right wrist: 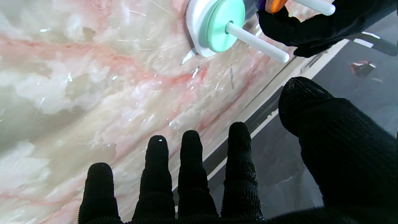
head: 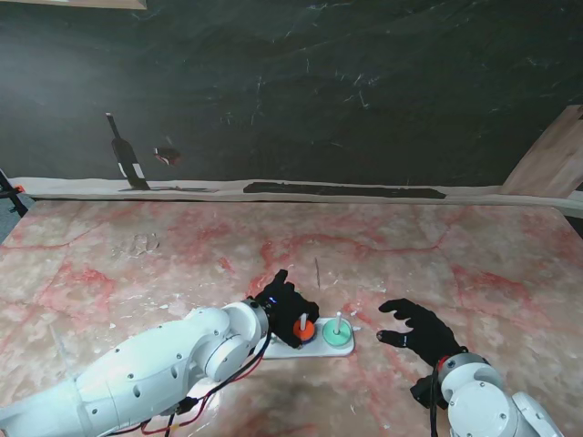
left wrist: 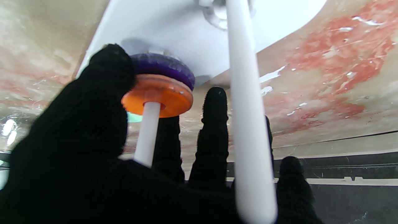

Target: Move the three rings of the Hanoi Tower from the left rod to the right rod

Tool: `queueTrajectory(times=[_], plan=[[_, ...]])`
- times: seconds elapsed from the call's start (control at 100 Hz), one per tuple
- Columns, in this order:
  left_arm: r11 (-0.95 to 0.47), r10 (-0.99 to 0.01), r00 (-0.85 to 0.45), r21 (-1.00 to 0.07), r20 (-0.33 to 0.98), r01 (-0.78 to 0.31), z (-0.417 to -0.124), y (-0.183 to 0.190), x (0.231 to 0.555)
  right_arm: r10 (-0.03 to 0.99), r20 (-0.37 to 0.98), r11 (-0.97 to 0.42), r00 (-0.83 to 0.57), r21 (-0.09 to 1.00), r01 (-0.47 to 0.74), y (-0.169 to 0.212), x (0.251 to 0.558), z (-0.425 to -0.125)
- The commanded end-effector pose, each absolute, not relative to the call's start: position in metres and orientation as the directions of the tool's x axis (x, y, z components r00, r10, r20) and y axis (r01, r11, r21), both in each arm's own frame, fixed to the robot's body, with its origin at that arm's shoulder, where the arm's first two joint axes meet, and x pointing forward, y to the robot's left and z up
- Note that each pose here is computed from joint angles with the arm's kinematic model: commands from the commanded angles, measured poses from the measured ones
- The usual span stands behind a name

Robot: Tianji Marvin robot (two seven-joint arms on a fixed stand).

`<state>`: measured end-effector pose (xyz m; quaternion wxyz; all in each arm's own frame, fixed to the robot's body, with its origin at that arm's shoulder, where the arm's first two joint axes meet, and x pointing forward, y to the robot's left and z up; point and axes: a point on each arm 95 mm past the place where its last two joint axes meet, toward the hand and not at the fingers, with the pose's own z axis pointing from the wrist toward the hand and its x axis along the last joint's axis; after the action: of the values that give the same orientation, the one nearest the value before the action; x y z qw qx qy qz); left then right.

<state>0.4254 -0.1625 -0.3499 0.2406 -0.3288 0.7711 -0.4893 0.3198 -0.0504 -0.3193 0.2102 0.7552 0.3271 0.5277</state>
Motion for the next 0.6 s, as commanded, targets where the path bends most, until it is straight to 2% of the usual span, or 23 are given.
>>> queueTrajectory(times=[0.0,0.59], plan=[[0.302,-0.737,-0.674,-0.917,-0.050,-0.262,-0.3443,-0.1648,0.4261,0.714,0.661,-0.700,0.231,0.659,0.275,-0.0488,0.3176,-0.3205],[0.306,-0.731,-0.680,-0.921,-0.064,-0.241,-0.3353,-0.1662,0.4236,0.714,0.659,-0.700,0.235,0.660,0.273,-0.0497,0.3167,-0.3206]])
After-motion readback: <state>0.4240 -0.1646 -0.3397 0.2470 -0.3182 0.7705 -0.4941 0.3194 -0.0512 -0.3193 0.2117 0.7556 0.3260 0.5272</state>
